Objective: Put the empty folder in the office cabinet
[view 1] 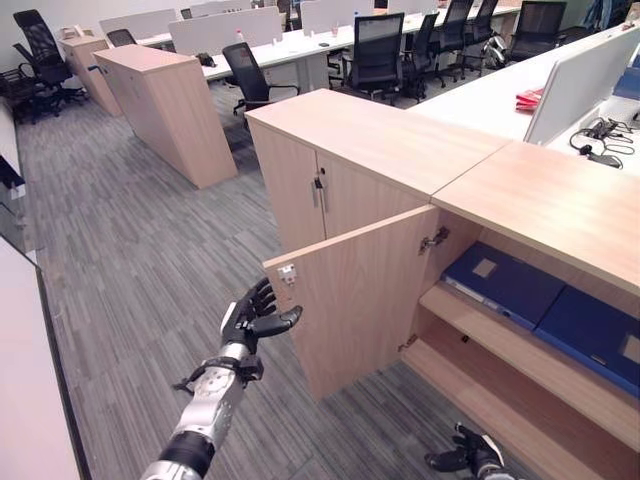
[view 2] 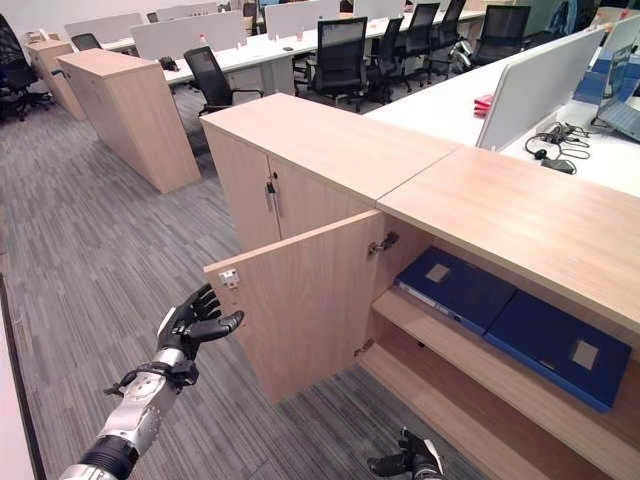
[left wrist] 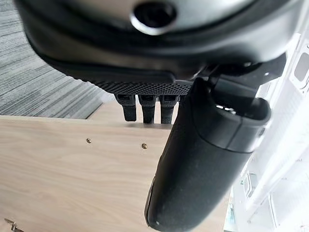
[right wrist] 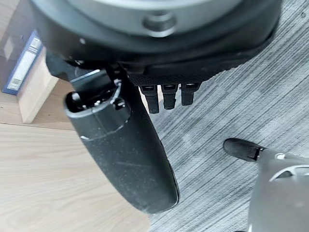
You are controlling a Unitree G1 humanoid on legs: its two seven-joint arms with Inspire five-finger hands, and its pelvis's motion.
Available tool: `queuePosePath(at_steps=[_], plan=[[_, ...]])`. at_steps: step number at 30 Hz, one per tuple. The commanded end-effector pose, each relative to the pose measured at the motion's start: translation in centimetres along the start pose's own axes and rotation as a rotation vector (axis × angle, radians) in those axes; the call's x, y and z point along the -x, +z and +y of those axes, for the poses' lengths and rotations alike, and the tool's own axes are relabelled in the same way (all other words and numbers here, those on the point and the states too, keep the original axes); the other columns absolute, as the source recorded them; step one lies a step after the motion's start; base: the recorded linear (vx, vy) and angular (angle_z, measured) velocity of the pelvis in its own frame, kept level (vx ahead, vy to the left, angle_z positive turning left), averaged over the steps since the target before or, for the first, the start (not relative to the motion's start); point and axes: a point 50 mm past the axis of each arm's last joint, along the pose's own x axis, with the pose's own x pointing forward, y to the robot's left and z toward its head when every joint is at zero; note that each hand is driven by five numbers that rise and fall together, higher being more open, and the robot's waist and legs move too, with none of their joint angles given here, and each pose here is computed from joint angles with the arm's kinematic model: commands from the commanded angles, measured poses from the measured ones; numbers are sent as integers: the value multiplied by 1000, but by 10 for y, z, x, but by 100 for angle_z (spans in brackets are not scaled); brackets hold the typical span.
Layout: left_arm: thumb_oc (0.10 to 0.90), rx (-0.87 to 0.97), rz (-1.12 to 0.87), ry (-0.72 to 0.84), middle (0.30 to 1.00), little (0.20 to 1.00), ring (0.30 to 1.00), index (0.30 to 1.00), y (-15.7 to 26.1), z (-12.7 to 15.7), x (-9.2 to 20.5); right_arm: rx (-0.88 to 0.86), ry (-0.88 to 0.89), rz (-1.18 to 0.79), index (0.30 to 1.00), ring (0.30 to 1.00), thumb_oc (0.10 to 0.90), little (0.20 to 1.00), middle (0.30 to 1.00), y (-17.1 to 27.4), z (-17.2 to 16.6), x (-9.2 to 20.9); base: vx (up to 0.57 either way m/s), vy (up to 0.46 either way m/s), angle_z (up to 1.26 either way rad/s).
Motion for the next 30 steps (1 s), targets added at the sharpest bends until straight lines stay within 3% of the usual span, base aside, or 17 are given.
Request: queuePosePath(at_steps=[1,13,20,23,26,30], plan=[[800,15,-319,-185,900,900,900,900,80,-42,-25,35,-34,-108,900,900,800,900,900,34,-7,-8,0,0,0],[800,-38,-268,-236,900,900,900,900,51,-35,6,-52,-85,-95,900,900,800,900,900,27,-21,-5,-46,46,0],[800,-34,-298,-226,900,900,900,900,60,-24,9,-153,-109,-205,900,900,800,900,900,64,-22,-9,-211,-28,-34],[800,-13,-297,-188,900,900,900,900,59,-10,16,-141,-105,-204,900,900,800,900,900,64,-22,-9,-168,-70,-80],[800,22,-257,-92,900,900,900,900,42,20,42,-87,-81,-167,900,900,800,900,900,58,-16,-11,-147,-222,-176],[800,37,-233,-72,900,900,900,900,33,23,51,-77,-86,-165,900,900,800,900,900,60,-16,-12,-9,-277,-158]])
